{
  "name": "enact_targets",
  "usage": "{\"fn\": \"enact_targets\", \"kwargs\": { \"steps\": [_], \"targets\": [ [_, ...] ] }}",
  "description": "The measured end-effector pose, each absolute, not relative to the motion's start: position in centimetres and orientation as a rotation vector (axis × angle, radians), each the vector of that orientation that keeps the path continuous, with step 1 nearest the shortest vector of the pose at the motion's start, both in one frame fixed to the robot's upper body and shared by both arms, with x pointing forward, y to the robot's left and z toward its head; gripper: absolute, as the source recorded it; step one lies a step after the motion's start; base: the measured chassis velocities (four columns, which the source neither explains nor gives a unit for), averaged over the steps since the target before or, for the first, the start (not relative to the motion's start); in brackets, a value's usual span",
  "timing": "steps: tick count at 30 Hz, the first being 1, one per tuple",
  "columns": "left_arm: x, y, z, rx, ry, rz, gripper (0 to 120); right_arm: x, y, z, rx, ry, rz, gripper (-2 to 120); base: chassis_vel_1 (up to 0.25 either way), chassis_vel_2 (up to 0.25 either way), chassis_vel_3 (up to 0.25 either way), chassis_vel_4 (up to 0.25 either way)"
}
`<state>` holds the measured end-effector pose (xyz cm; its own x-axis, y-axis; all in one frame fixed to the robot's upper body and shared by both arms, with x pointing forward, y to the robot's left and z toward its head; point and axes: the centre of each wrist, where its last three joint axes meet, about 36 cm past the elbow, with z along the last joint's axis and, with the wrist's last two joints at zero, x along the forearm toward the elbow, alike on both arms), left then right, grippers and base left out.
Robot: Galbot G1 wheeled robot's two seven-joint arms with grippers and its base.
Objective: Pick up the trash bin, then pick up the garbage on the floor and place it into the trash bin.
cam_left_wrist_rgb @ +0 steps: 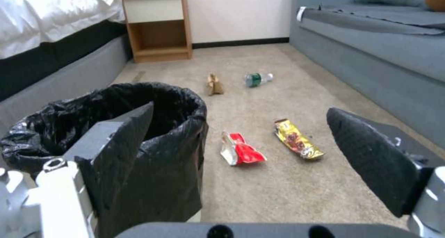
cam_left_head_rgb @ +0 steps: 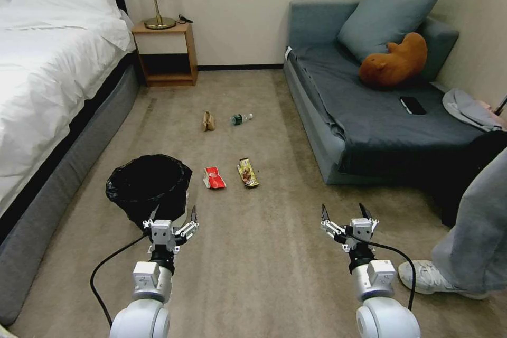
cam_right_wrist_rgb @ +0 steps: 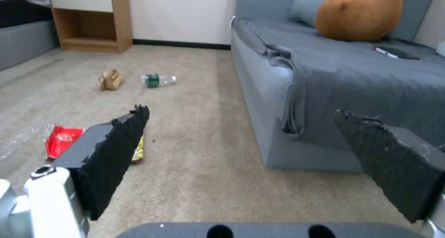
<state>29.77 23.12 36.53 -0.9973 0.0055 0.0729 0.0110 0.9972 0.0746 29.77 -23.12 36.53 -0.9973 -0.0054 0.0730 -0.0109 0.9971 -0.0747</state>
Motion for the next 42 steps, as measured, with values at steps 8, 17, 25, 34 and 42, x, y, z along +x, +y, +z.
{"fn": "enact_targets", "kwargs": {
  "steps": [8,17,25,34,42],
  "targets": [
    [29.8,23.1,36.5,-0.013,-3.067,-0.115,100,29.8,-23.1,36.5,0.012,-3.067,0.115,100,0.000,0.000,0.000,0.000],
    [30.0,23.6,36.7,0.014,-3.055,-0.104,100,31.3,-21.9,37.1,0.001,-3.039,0.006,100,0.000,0.000,0.000,0.000],
    [31.6,27.2,38.6,0.192,-2.986,-0.062,100,34.3,-19.3,38.5,0.008,-2.948,-0.171,100,0.000,0.000,0.000,0.000],
    [34.9,34.4,44.9,0.501,-2.815,0.020,100,39.0,-14.1,42.0,0.134,-2.700,-0.314,100,0.000,0.000,0.000,0.000],
    [35.9,36.9,48.1,0.589,-2.746,0.038,98,41.1,-11.1,44.3,0.249,-2.542,-0.257,100,0.000,0.000,0.000,0.000]
  ]
}}
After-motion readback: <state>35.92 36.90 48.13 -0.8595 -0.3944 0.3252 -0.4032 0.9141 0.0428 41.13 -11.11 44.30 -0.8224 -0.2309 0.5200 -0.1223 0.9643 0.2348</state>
